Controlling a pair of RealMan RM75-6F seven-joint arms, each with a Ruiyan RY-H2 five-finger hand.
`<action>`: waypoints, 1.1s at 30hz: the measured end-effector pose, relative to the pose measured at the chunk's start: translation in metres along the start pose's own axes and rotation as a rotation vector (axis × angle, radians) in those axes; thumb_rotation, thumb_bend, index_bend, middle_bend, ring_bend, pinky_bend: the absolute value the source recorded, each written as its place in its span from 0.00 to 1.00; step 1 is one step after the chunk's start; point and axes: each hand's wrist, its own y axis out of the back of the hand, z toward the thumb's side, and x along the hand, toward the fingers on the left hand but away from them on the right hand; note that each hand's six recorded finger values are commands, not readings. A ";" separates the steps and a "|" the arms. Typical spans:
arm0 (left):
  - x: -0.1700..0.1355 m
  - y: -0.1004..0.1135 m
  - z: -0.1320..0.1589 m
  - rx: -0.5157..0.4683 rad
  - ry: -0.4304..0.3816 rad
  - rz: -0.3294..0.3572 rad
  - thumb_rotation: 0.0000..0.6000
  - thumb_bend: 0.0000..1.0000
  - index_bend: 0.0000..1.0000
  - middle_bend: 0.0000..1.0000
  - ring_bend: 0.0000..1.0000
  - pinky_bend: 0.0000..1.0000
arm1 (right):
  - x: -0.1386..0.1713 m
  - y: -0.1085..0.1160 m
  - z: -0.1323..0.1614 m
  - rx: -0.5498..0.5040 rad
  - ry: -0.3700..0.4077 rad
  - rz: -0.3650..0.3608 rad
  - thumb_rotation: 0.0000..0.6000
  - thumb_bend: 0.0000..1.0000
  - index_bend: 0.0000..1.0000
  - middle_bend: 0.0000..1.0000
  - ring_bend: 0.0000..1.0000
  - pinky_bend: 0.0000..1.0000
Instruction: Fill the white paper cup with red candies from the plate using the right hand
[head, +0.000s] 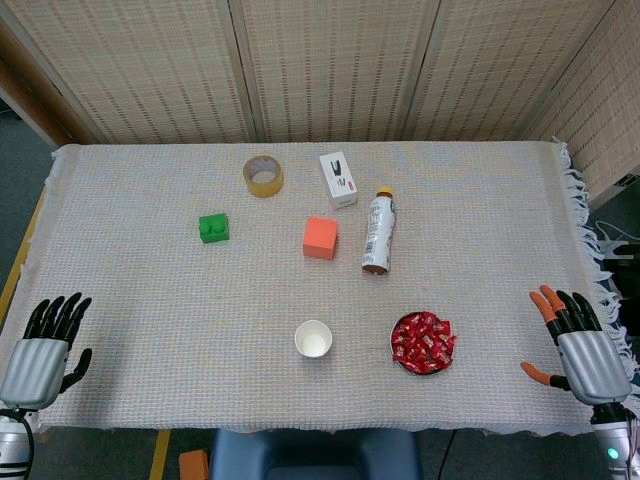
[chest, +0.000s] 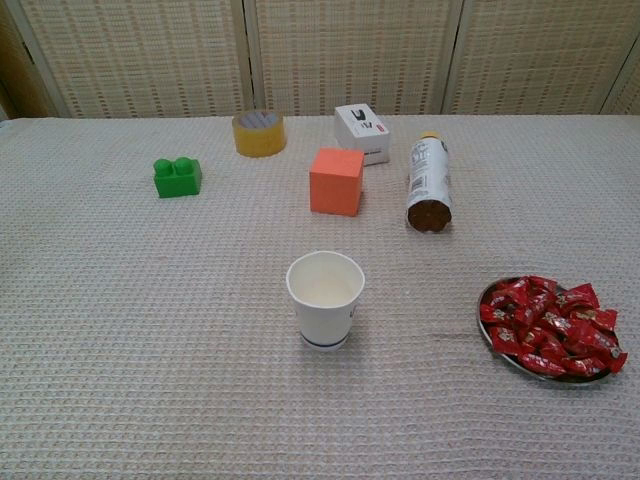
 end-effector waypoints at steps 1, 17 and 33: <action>0.000 0.000 0.001 0.001 -0.002 0.001 1.00 0.43 0.00 0.00 0.00 0.06 | 0.000 0.000 0.001 0.001 0.004 -0.001 0.86 0.07 0.00 0.00 0.00 0.00; 0.010 0.002 0.004 -0.040 -0.037 -0.009 1.00 0.43 0.00 0.00 0.00 0.06 | -0.014 -0.014 0.050 0.109 0.207 0.061 0.86 0.07 0.00 0.00 0.00 0.00; 0.006 0.007 -0.005 -0.071 -0.025 -0.012 1.00 0.43 0.00 0.00 0.00 0.06 | -0.058 -0.083 0.131 0.314 0.369 0.322 0.87 0.07 0.06 0.09 0.04 0.05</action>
